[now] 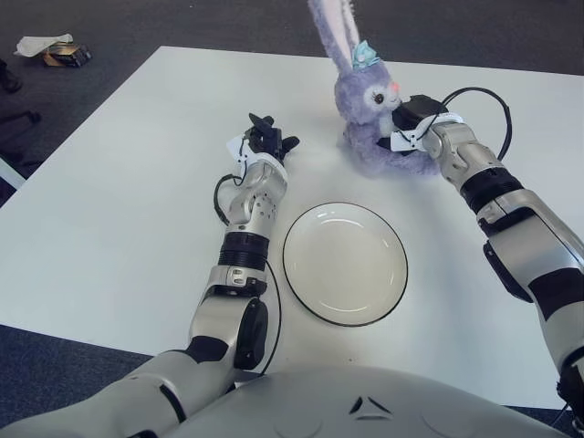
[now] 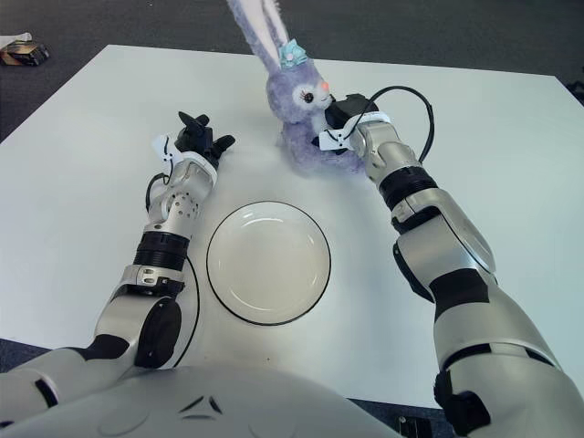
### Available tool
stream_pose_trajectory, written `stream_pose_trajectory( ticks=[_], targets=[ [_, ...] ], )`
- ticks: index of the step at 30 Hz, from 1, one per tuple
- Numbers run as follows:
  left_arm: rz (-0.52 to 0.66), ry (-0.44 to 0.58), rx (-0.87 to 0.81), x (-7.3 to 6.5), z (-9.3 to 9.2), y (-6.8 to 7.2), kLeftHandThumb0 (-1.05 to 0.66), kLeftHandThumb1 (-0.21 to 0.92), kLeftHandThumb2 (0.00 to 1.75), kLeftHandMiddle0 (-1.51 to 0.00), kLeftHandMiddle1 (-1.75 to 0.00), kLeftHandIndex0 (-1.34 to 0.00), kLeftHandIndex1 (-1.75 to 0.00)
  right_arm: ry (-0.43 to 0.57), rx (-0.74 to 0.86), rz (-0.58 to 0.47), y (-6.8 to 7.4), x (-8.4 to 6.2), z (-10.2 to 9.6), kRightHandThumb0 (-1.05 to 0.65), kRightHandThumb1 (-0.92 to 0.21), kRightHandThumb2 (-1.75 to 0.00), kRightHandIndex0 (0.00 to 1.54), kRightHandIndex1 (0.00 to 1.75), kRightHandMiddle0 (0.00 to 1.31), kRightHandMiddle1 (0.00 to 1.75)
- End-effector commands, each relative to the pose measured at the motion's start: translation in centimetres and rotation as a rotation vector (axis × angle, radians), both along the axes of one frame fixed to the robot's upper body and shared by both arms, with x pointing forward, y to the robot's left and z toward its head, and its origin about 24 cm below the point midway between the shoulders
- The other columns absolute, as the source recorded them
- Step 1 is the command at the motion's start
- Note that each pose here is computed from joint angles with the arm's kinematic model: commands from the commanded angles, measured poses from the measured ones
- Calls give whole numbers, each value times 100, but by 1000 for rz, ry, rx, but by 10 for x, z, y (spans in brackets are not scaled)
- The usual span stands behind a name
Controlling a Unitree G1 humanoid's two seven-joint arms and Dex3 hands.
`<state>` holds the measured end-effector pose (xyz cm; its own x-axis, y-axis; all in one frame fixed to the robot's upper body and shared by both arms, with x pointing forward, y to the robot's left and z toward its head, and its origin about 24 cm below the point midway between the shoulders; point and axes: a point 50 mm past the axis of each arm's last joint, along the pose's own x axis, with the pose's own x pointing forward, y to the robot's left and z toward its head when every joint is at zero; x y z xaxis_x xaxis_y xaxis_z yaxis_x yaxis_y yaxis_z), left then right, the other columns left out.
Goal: Put the doll into the plate.
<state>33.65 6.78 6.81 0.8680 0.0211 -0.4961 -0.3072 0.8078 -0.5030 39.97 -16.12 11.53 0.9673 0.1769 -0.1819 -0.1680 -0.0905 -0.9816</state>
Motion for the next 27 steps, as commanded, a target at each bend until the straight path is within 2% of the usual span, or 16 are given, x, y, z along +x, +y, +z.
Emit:
stream_pose_trajectory(
  ticks=[1,8,9,13,16,20,24,27],
  targets=[
    [-42,31,0,4,13,-25,-70,92,83,-24,-175,-19,-175,63,14,-28,-8,-11,-32,0,-22,-136,65,152,61,175],
    [-33,6,27,7,7,-11,-68,92,83,-30,-175,-24,-175,-7,145,-13,-12,-15,-40,0,-7,-148,87,138,67,175],
    [-33,3,31,7,6,-9,-58,85,82,-32,-175,-26,-175,-13,154,-10,-13,-16,-40,0,-4,-151,90,137,68,175],
    [-28,-27,82,11,-6,18,-42,76,78,-36,-175,-29,-175,-44,212,8,-18,-19,-42,0,3,-159,96,138,71,175],
    [-30,-48,117,10,-10,26,-39,76,76,-38,-175,-29,-175,-57,265,8,-21,-20,-43,0,5,-162,99,140,71,175],
    [-32,-77,197,5,-24,47,-38,77,75,-36,-175,-29,-175,-96,350,-13,-25,-22,-43,0,7,-166,98,146,70,175],
    [-36,-96,277,-3,-44,80,-38,76,75,-36,-175,-29,-175,-141,378,-6,-29,-23,-37,0,7,-167,96,152,69,175],
    [-42,-108,313,-5,-50,91,-38,76,75,-37,-175,-29,-175,-154,389,-3,-31,-23,-35,0,6,-168,95,154,69,175]
  ],
)
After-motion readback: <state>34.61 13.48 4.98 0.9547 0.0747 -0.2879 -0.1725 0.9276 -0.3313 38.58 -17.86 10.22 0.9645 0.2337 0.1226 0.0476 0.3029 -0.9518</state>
